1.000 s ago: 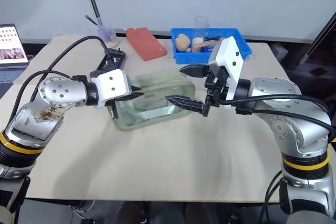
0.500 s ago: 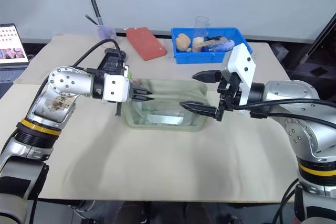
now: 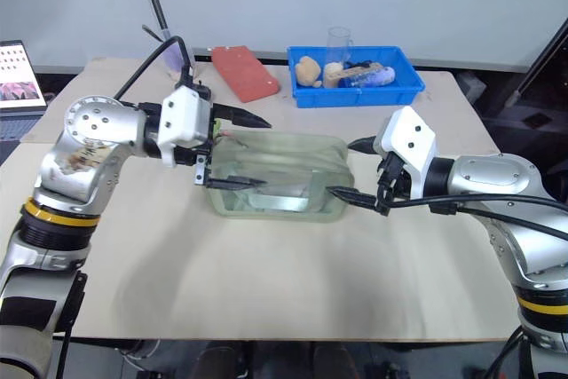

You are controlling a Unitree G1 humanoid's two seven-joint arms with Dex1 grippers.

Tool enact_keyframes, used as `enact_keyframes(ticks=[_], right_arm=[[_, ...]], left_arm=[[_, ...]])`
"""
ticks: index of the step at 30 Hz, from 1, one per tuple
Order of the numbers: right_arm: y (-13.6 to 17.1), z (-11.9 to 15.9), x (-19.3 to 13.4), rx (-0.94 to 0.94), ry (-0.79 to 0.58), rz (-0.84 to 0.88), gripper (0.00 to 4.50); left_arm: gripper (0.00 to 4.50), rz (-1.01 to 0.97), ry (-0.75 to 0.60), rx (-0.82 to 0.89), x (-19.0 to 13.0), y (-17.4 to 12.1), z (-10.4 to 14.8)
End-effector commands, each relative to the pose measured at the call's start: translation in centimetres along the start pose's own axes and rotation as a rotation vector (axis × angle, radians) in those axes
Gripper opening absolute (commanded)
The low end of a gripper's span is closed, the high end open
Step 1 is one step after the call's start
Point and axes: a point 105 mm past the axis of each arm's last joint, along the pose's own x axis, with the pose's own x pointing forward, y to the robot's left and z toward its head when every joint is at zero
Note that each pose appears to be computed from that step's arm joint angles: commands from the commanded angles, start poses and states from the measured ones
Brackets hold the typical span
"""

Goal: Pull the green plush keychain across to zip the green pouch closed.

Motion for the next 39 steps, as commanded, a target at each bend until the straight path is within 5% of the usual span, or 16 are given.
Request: enact_keyframes(ticks=[1,13,23,39], right_arm=[[-0.6,0.3,0.1,-0.047,-0.020,-0.017,3.92],[-1.1,-0.1,0.8,-0.052,-0.031,0.006,0.01],[-0.7,-0.7,1.0,-0.070,-0.015,0.053,0.01],[-0.7,-0.5,0.9,-0.072,-0.019,0.056,0.01]], left_arm=[[4.50,-0.032,-0.010,0.017,-0.3,-0.9,2.0],[4.50,0.221,0.028,-0.137,-4.1,0.2,1.6],[4.50,0.730,0.182,-0.353,-13.2,0.6,-5.3],[4.50,0.790,0.163,-0.343,-11.3,1.4,-8.5]])
